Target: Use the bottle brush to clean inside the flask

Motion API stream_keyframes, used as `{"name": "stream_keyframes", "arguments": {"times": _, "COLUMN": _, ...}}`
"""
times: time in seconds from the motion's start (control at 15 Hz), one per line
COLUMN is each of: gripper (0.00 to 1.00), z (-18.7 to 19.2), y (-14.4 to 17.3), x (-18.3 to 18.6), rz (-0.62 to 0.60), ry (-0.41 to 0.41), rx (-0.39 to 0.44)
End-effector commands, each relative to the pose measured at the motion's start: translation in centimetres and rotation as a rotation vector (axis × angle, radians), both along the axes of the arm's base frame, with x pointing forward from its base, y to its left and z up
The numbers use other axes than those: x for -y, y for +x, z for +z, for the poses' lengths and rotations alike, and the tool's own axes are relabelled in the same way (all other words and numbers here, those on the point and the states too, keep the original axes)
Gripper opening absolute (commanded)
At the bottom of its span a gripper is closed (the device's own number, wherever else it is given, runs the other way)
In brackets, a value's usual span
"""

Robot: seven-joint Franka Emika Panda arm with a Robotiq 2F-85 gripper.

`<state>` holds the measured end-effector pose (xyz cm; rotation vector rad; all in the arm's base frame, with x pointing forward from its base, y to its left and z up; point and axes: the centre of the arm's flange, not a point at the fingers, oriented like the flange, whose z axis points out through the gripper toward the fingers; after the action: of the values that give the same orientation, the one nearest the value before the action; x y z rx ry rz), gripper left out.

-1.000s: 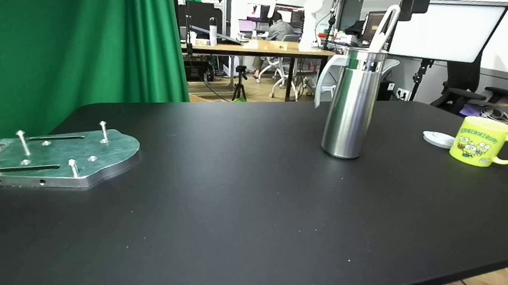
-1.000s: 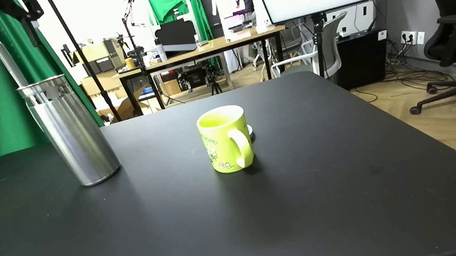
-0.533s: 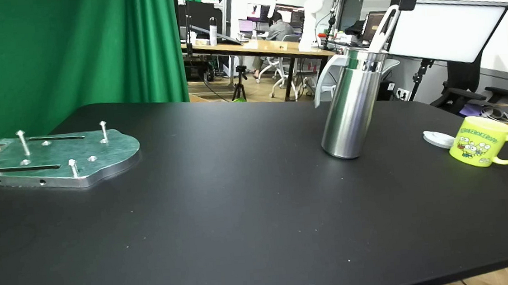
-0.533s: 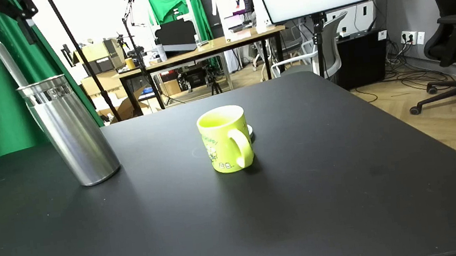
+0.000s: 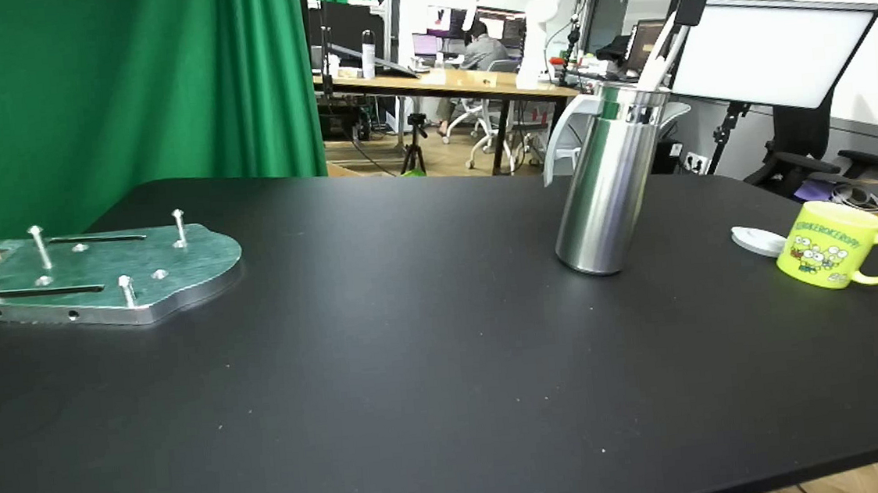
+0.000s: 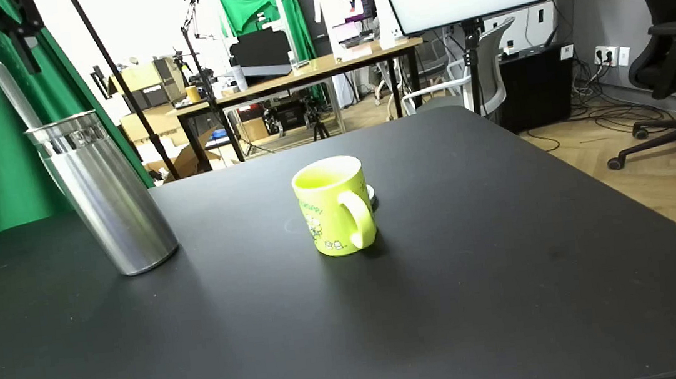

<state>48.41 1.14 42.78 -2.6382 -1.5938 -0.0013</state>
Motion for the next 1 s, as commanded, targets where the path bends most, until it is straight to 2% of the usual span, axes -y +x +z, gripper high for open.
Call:
{"name": "stream_keyframes", "arguments": {"times": 0.0, "gripper": 0.46, "z": 0.5, "y": -1.0, "x": 0.1, "rz": -0.048, "ry": 0.001, "rx": 0.013}}
{"name": "stream_keyframes", "arguments": {"times": 0.4, "gripper": 0.04, "z": 1.4, "y": -1.4, "x": 0.7, "rz": -0.068, "ry": 0.006, "rx": 0.028}}
{"name": "stream_keyframes", "arguments": {"times": 0.53, "gripper": 0.0, "z": 1.7, "y": -1.3, "x": 1.0, "rz": -0.076, "ry": 0.01, "rx": 0.035}}
{"name": "stream_keyframes", "arguments": {"times": 0.67, "gripper": 0.04, "z": 2.7, "y": -1.1, "x": 1.2, "rz": -0.083, "ry": 0.009, "rx": 0.047}}
{"name": "stream_keyframes", "arguments": {"times": 0.93, "gripper": 0.04, "z": 5.6, "y": -0.5, "x": 0.9, "rz": -0.085, "ry": -0.006, "rx": 0.078}}
